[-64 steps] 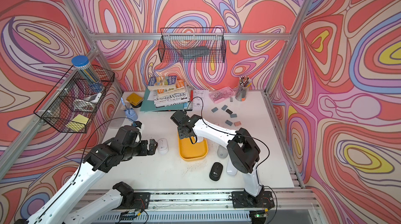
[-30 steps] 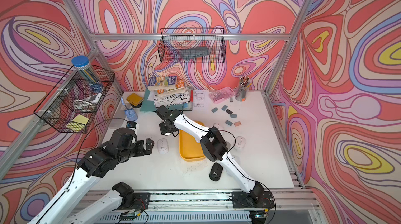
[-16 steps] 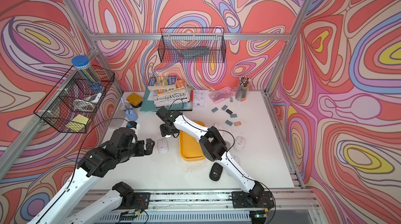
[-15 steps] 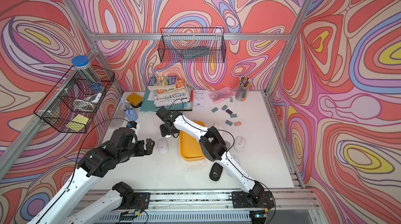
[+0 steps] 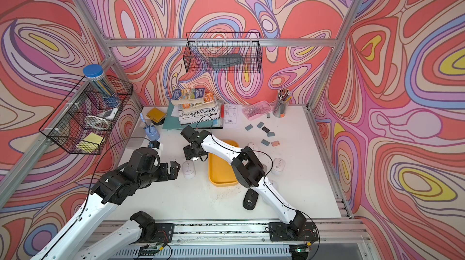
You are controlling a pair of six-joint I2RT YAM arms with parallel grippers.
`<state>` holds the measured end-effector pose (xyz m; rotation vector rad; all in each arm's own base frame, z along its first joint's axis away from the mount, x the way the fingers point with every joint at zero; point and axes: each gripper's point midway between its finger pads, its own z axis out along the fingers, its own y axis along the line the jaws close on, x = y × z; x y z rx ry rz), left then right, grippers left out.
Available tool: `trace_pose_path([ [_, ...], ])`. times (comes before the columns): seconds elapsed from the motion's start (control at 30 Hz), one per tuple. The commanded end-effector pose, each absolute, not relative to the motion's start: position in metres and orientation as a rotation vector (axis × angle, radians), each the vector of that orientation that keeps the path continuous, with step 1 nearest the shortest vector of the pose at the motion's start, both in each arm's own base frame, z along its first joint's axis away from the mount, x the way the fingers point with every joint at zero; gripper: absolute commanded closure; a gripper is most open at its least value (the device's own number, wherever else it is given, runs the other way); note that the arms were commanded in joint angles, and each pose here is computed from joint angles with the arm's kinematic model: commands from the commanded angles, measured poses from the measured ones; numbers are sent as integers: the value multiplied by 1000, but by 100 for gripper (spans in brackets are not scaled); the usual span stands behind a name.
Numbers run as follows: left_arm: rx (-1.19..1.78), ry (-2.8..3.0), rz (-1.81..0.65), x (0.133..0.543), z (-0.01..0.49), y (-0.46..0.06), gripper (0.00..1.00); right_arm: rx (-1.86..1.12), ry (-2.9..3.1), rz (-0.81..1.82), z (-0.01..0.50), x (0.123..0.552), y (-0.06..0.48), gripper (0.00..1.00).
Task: Take out the mouse from the storage box
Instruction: Place the mouse at the center of the board, then pick up the mouse from the storage box.
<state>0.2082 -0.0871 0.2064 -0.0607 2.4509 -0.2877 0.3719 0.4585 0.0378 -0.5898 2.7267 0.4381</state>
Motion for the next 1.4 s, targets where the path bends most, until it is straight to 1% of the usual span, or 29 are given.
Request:
trace_pose_path([
  [0.0, -51, 2479, -275, 206, 199, -87, 1, -529, 2540, 552, 125, 377, 467, 25],
  [0.1, -52, 2476, -276, 206, 200, -86, 1, -473, 2462, 522, 162, 376, 447, 25],
  [0.2, -51, 2470, -285, 206, 201, -87, 1, -475, 2451, 474, 171, 371, 430, 25],
  [0.3, -44, 2470, -291, 206, 202, -89, 1, -512, 2507, 482, 154, 362, 431, 26],
  [0.37, -43, 2474, -287, 207, 202, -89, 1, -494, 2541, 425, 144, 360, 422, 27],
  [0.43, -46, 2477, -283, 206, 201, -88, 1, -470, 2543, 299, 135, 363, 402, 27],
  [0.53, -47, 2469, -295, 205, 201, -88, 1, -469, 2551, 28, 121, 364, 361, 26],
  [0.6, -45, 2464, -298, 205, 202, -88, 1, -470, 2554, -72, 116, 359, 342, 26],
  [0.8, -41, 2478, -293, 205, 200, -89, 1, -413, 2568, -154, 101, 342, 308, 26],
  [0.9, -44, 2474, -292, 206, 200, -89, 1, -403, 2591, -202, 79, 341, 294, 26],
  [1.0, -46, 2480, -289, 205, 199, -89, 1, -390, 2588, -142, 76, 340, 298, 27],
  [1.1, -46, 2481, -286, 206, 199, -89, 1, -403, 2547, 83, 97, 337, 321, 28],
  [1.2, -42, 2484, -283, 207, 199, -89, 1, -431, 2550, 219, 109, 335, 343, 28],
  [1.27, -43, 2487, -281, 207, 198, -89, 1, -451, 2570, 280, 106, 336, 357, 29],
  [1.37, -45, 2482, -278, 206, 199, -88, 1, -458, 2639, 331, 88, 335, 376, 32],
])
